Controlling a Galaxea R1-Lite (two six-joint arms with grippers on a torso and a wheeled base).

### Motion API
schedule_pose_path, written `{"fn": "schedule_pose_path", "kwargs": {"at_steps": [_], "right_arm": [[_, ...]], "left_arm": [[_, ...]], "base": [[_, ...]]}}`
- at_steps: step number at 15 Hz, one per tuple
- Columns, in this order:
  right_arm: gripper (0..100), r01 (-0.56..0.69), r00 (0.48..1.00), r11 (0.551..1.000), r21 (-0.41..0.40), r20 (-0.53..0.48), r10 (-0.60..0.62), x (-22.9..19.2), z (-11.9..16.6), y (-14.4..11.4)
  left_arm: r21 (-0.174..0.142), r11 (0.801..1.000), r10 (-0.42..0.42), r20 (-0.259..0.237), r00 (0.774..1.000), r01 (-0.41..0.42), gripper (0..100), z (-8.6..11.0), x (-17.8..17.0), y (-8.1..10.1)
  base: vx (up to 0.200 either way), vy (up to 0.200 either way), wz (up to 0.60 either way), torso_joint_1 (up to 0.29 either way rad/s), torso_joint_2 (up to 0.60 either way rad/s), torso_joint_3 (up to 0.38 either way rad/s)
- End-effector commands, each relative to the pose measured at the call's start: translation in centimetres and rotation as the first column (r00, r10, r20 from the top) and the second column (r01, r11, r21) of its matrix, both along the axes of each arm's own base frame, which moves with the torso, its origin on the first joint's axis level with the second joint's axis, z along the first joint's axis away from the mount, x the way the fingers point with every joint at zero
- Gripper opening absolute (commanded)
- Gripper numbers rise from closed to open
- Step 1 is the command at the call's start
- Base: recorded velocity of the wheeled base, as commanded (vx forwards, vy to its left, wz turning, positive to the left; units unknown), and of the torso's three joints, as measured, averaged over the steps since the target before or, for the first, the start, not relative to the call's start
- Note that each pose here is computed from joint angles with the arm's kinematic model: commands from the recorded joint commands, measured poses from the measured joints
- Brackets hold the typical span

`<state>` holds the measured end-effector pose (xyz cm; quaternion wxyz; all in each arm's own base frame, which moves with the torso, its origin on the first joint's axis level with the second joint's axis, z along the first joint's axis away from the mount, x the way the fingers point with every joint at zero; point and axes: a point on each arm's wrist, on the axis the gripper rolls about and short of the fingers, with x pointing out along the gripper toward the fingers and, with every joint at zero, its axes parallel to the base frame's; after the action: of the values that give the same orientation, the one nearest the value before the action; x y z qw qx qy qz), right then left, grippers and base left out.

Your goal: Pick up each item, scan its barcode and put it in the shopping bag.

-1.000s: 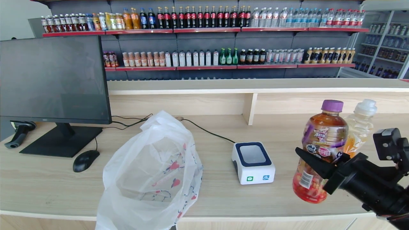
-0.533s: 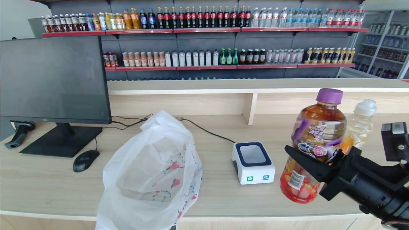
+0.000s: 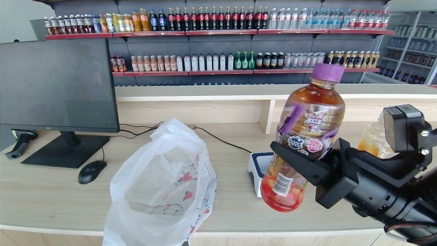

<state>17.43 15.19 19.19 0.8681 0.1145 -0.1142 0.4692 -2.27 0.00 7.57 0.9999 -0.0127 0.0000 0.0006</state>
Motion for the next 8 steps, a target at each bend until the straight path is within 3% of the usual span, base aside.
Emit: {"fn": "schedule_pose_path", "kwargs": {"at_steps": [1,4,8], "right_arm": [[0,-0.084,0.996,0.996,0.039,-0.017,0.085,0.0,0.5,2.1],[0,-0.149,0.987,0.982,0.114,-0.045,0.155,-0.4,1.6,3.0],[0,-0.226,0.972,0.965,0.129,-0.032,0.232,-1.1,2.3,3.0]], "left_arm": [[-0.001,1.000,0.000,0.002,1.000,0.000,100,0.0,0.0,0.0],[-0.001,1.000,0.000,0.002,1.000,0.000,100,0.0,0.0,0.0],[-0.001,1.000,0.000,0.002,1.000,0.000,100,0.0,0.0,0.0]], "base": [[0.000,0.000,0.00,0.000,0.00,0.000],[0.000,0.000,0.00,0.000,0.00,0.000],[0.000,0.000,0.00,0.000,0.00,0.000]]}}
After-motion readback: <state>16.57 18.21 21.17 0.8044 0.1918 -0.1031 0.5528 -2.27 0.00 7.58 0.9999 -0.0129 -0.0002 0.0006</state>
